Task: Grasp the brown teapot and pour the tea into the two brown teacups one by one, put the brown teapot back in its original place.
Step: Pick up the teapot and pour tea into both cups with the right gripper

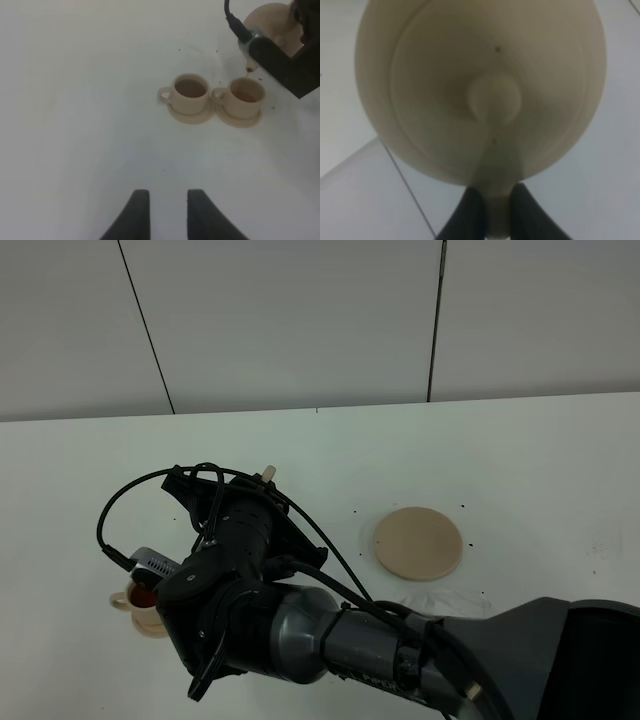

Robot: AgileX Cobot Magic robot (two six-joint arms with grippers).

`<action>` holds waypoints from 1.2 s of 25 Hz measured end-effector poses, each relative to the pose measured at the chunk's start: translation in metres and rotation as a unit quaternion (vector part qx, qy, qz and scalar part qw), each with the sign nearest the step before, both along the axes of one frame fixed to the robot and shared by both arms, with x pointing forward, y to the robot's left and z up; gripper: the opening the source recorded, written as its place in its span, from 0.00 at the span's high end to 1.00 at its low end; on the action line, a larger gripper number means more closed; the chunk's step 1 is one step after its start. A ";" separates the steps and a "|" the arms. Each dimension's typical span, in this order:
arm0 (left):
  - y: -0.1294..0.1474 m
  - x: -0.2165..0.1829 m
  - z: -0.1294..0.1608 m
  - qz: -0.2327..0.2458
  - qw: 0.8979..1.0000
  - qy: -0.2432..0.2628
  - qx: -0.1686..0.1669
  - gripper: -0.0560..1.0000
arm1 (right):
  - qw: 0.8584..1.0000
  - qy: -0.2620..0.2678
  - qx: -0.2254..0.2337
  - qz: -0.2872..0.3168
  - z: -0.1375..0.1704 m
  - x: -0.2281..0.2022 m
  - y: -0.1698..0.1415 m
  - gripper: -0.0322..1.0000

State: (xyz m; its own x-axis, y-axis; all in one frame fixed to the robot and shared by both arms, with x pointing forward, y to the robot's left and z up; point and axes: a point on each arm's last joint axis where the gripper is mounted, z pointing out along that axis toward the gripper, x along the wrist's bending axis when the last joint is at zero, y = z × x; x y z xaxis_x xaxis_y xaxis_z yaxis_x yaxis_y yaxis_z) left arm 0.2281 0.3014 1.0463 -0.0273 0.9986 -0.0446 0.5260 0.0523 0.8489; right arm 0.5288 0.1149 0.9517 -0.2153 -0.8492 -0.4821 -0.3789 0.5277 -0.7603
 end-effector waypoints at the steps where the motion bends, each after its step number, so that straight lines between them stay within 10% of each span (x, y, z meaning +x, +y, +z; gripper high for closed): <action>1: 0.000 0.000 0.000 0.000 1.000 0.000 0.000 0.71 | 1.000 0.000 0.000 -0.001 0.000 0.000 0.000 0.88; 30: 0.000 0.000 0.000 0.000 1.000 0.000 0.000 0.71 | 1.000 -0.009 -0.011 -0.005 0.001 -0.009 0.003 0.88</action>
State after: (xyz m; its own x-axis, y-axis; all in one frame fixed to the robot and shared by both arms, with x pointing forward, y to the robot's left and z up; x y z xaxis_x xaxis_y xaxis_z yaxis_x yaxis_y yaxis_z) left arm 0.2281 0.3014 1.0463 -0.0273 0.9986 -0.0446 0.5260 0.0523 0.8489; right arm 0.5197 0.1179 0.9529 -0.2145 -0.8579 -0.4669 -0.3594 0.5138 -0.7790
